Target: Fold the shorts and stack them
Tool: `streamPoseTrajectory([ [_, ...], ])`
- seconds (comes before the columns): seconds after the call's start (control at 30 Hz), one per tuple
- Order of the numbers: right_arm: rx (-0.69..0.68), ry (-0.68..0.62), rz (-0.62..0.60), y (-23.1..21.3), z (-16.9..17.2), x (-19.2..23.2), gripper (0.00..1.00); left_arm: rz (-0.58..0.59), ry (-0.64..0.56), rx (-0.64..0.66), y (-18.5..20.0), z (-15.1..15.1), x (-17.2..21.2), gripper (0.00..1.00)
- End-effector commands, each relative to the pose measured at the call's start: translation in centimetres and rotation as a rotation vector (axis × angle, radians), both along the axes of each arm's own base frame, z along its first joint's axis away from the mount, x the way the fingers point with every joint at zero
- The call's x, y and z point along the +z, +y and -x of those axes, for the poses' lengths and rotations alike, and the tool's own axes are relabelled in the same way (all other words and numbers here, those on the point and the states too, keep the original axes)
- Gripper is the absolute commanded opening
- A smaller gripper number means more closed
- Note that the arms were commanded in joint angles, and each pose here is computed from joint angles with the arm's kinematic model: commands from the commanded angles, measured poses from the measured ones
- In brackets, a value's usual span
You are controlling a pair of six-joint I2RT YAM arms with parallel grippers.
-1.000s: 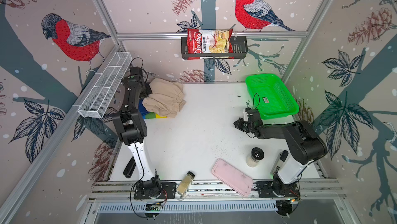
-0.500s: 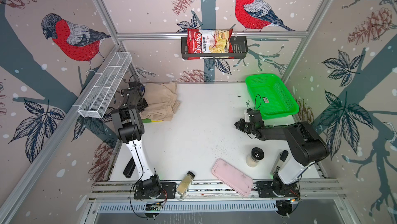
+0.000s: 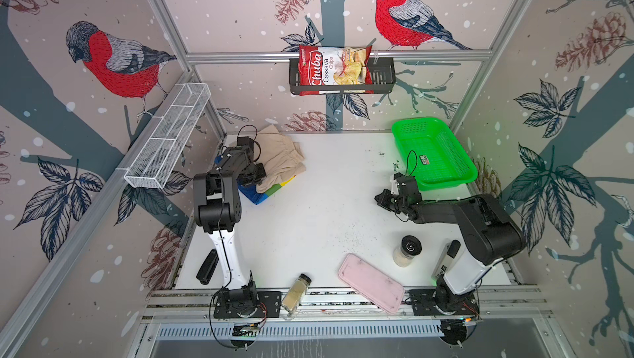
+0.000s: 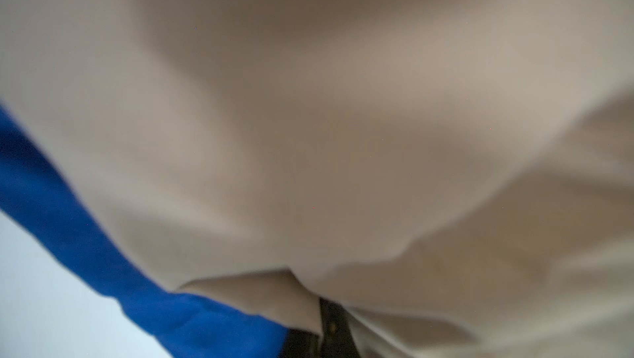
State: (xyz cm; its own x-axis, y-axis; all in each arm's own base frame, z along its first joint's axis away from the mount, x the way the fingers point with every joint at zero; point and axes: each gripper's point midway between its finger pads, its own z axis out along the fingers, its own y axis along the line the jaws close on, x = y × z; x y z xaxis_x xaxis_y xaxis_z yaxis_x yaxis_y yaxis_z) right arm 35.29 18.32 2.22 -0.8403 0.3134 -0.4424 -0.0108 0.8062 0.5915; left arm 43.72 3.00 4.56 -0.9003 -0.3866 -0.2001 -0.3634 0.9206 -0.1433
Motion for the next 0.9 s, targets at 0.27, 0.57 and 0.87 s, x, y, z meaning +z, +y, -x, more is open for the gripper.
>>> streamPoseTrajectory([
  [0.27,0.215,-0.108,0.05,10.1,-2.9,4.8,0.27,0.121,-0.128,-0.022,-2.2,0.2,5.5,0.0],
  [0.57,0.388,-0.111,-0.005,19.5,-5.0,4.8,0.3,0.258,-0.233,-0.014,-2.8,1.2,9.0,0.0],
  [0.87,0.462,-0.071,-0.112,25.5,-4.4,3.9,0.42,0.234,-0.131,0.123,0.9,6.2,3.5,0.0],
])
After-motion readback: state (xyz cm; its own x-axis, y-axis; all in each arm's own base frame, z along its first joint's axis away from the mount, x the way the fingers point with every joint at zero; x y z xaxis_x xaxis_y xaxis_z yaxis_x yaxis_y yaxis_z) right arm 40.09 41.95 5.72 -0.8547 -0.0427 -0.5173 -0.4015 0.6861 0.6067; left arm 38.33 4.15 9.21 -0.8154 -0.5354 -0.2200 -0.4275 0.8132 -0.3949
